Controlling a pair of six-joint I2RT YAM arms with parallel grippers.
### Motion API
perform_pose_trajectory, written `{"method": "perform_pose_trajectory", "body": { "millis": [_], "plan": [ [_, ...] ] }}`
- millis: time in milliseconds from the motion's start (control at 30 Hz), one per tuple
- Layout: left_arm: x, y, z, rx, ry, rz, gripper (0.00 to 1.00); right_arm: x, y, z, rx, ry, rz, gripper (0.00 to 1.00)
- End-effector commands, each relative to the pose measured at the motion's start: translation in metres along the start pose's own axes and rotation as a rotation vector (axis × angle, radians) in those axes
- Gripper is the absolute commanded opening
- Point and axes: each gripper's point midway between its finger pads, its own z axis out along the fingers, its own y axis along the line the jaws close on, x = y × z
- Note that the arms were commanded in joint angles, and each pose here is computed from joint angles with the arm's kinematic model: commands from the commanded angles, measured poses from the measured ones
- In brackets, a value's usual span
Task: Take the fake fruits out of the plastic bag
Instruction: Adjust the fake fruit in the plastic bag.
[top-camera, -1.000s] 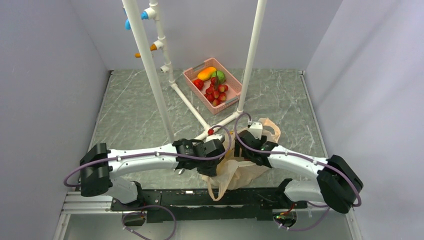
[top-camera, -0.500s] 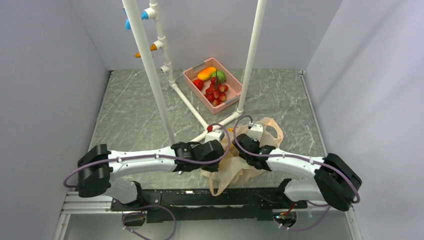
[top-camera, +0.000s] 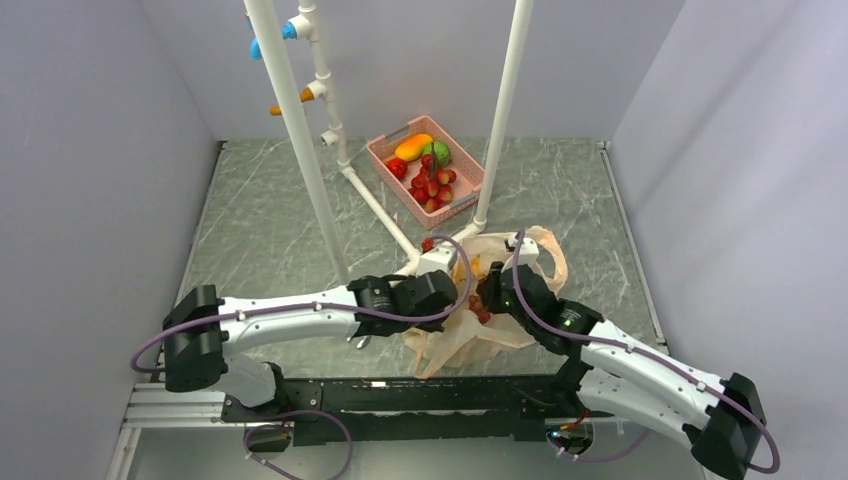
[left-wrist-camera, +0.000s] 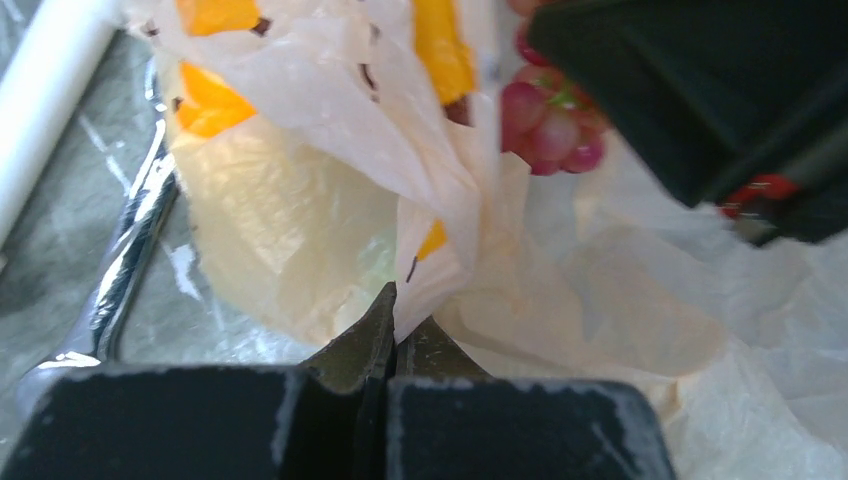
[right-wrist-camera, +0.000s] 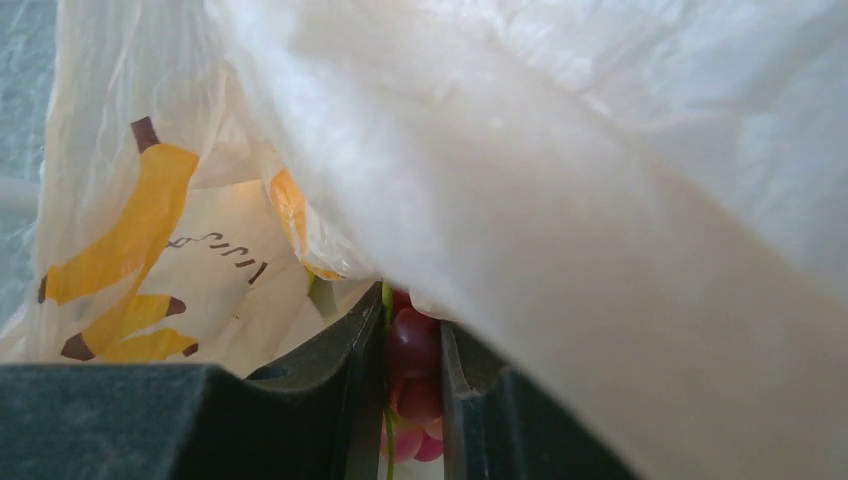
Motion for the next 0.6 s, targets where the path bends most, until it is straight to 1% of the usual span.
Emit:
{"method": "perform_pose_trajectory", "body": {
  "millis": [0, 133, 233, 333, 400, 567],
  "plan": [
    [-0.003, 0.027, -0.014, -0.063, -0.058, 0.01, 0.0, -0.014, 0.022, -0.014, -0.119, -0.015, -0.029, 0.11],
    [0.019, 0.046, -0.011, -0.078, -0.045, 0.017, 0.0, -0.026, 0.035, -0.023, -0.192, -0.048, -0.031, 0.11],
    [0.036, 0.052, -0.008, -0.066, -0.026, 0.019, 0.0, -0.031, 0.031, -0.025, -0.179, -0.076, -0.012, 0.11],
    [0.047, 0.048, -0.004, -0.021, -0.01, 0.016, 0.0, -0.028, 0.03, -0.022, -0.194, -0.099, -0.004, 0.15],
    [0.049, 0.042, -0.003, -0.002, -0.004, 0.013, 0.0, -0.023, 0.032, -0.018, -0.207, -0.095, 0.006, 0.2],
    [0.051, 0.02, 0.002, 0.061, -0.005, -0.016, 0.0, 0.006, 0.022, 0.004, -0.135, -0.007, 0.032, 0.25]
  ]
}}
